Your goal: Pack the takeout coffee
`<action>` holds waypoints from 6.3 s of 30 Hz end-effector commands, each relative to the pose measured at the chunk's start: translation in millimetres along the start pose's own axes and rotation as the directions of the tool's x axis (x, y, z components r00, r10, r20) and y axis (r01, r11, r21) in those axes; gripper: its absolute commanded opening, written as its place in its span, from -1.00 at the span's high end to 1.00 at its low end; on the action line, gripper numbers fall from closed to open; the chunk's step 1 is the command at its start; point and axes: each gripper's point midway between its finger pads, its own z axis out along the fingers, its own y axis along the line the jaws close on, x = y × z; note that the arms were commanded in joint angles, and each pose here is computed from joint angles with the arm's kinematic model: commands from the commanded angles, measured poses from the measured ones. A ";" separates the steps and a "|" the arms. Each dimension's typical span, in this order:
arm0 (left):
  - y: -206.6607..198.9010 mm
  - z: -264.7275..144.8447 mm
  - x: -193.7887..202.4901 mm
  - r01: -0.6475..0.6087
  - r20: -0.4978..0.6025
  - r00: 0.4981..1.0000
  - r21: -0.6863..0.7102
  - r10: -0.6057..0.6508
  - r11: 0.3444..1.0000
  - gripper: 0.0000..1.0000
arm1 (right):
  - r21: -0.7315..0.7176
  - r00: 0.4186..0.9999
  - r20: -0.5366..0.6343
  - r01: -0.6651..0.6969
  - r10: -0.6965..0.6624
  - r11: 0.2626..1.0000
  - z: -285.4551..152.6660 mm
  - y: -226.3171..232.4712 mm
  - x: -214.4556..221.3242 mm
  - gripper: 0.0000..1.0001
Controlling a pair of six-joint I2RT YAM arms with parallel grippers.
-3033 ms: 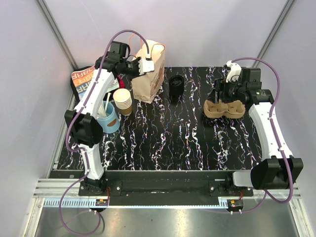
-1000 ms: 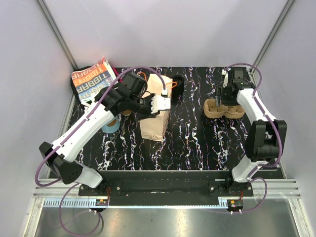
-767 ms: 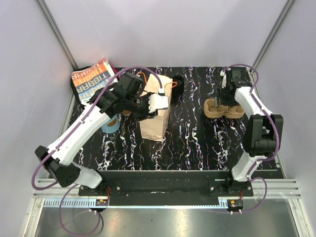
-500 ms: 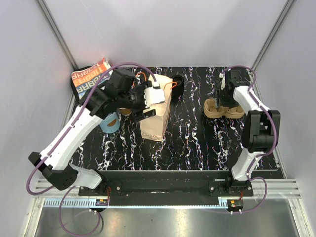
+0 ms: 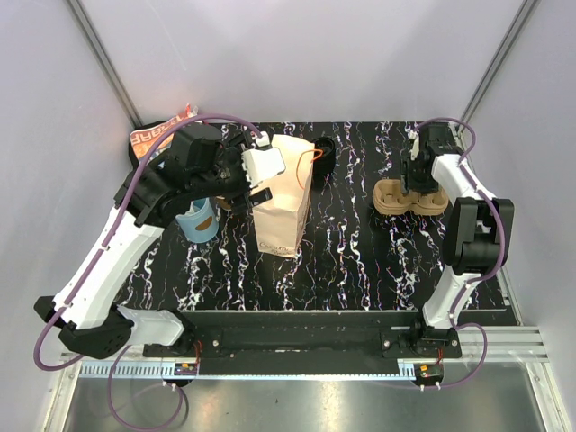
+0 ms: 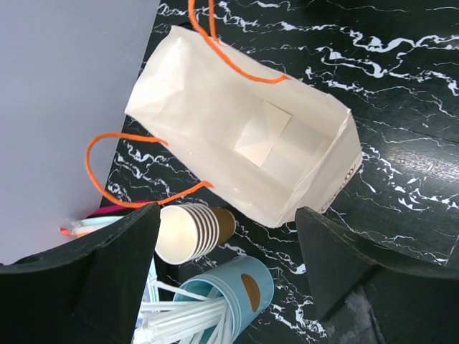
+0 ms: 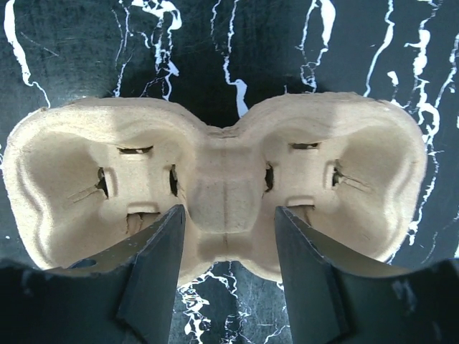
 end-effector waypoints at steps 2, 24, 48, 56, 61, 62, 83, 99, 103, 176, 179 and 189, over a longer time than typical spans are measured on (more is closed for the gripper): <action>19.7 -17.3 -8.0 0.014 0.022 1.000 -0.113 -0.012 0.994 -0.66 | -0.034 0.999 0.048 0.006 -0.004 0.999 0.5 5.7 -17.4 -0.15; 15.1 -9.6 -4.5 0.032 0.015 0.999 -0.088 -0.031 0.996 -0.67 | -0.029 0.996 0.090 -0.005 0.008 1.000 -14.7 4.5 -27.1 0.21; 17.6 -9.9 -7.7 0.045 0.023 0.999 -0.097 -0.043 0.994 -0.67 | -0.060 0.985 0.167 -0.023 0.033 0.998 -58.3 8.7 -47.2 0.21; 19.7 -7.9 -6.4 0.049 0.017 0.999 -0.110 -0.047 0.993 -0.67 | -0.086 0.980 0.197 0.019 -0.001 0.996 -73.8 34.5 -47.8 0.21; 19.9 -8.4 -5.5 0.049 0.016 0.999 -0.115 -0.047 0.992 -0.67 | -0.076 0.982 0.186 0.038 -0.023 0.996 -71.2 42.5 -43.2 0.21; 19.2 -9.0 -4.8 0.049 0.015 0.999 -0.114 -0.047 0.992 -0.67 | -0.075 0.983 0.183 0.040 -0.026 0.996 -70.5 42.8 -42.1 0.21; 18.5 -8.9 -2.2 0.051 0.013 0.999 -0.117 -0.050 0.992 -0.67 | -0.069 0.994 0.109 0.037 -0.029 0.997 -48.6 45.5 -13.8 -0.04; 17.7 -7.9 -0.9 0.051 0.009 0.999 -0.115 -0.051 0.992 -0.67 | -0.092 0.996 0.087 0.044 -0.036 0.995 -43.7 49.8 -22.2 -0.13; 17.1 -7.3 -1.3 0.051 0.010 0.999 -0.112 -0.050 0.992 -0.67 | -0.094 0.995 0.088 0.044 -0.036 0.995 -43.2 51.0 -26.7 -0.11; 121.5 -25.9 21.7 0.287 0.124 0.958 -0.482 -0.259 0.828 -0.83 | 0.239 0.386 0.663 0.703 -0.642 0.670 -319.4 288.8 -133.1 0.31; 125.1 -22.1 20.6 0.339 0.179 0.941 -0.446 -0.288 0.828 -0.84 | 0.236 0.377 0.648 0.727 -0.662 0.645 -318.1 294.3 -121.0 0.31; 111.3 -4.4 7.0 0.426 0.284 0.890 -0.240 -0.357 0.872 -0.85 | 0.212 0.374 0.617 0.768 -0.693 0.604 -312.5 303.1 -99.4 0.32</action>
